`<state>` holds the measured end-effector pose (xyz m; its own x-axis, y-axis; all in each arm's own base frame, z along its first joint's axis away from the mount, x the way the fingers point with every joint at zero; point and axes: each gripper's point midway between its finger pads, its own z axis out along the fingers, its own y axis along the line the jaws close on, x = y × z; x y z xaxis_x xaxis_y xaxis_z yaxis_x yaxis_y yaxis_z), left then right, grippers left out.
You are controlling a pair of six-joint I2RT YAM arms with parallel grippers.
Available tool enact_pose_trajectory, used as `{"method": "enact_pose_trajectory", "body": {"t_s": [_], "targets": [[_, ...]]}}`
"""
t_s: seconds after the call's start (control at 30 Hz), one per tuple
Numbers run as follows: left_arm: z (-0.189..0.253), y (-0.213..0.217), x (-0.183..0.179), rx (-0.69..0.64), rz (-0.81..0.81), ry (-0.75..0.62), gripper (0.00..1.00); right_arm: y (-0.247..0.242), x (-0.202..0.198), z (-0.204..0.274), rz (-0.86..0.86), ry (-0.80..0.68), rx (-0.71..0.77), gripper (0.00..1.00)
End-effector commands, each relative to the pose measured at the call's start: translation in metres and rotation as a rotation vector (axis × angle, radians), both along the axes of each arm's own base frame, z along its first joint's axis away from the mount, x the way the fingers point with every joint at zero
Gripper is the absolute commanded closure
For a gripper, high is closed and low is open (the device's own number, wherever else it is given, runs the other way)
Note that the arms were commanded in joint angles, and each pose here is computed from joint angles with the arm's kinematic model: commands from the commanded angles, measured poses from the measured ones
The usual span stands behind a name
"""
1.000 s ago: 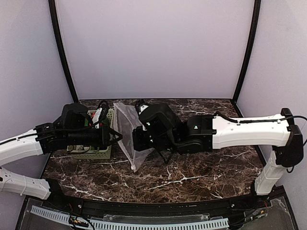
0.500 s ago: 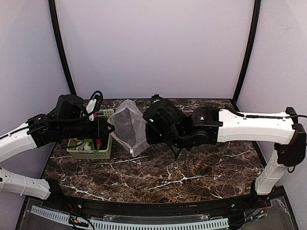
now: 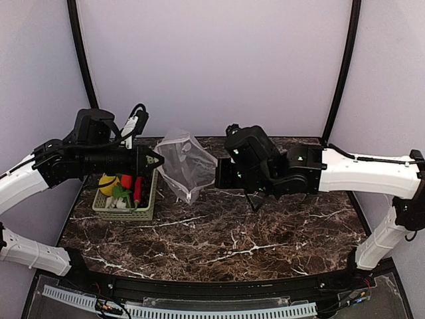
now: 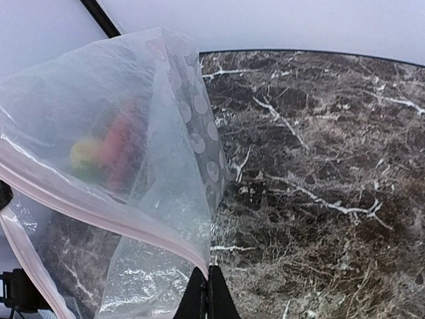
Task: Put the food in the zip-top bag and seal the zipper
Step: Pass from the right arm to the left
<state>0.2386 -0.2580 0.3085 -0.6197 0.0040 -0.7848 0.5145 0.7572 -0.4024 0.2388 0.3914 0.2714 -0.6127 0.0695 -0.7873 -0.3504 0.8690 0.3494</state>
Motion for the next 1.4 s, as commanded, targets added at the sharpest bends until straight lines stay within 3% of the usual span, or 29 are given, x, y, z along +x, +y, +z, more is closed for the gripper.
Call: {"method": "enact_pose_trajectory", "body": {"t_s": [0.0,0.13,0.57,1.03,1.37], "targets": [[-0.029,-0.004,-0.014,0.018,-0.056,0.080,0.99,0.015,-0.013,-0.024,0.064,0.095,0.053,1.00],[-0.034,-0.008,-0.017,-0.017,-0.069,0.094,0.99,0.016,-0.015,-0.028,0.079,0.107,0.057,0.96],[-0.032,-0.020,-0.018,-0.087,-0.097,0.103,0.99,0.040,-0.022,-0.005,0.187,0.033,0.054,0.64],[-0.032,-0.023,-0.014,-0.119,-0.084,0.110,0.99,0.054,-0.052,0.041,0.307,-0.095,0.116,0.15],[-0.030,-0.024,-0.015,-0.130,-0.086,0.109,0.99,0.040,-0.044,0.049,0.231,-0.124,0.102,0.02]]}}
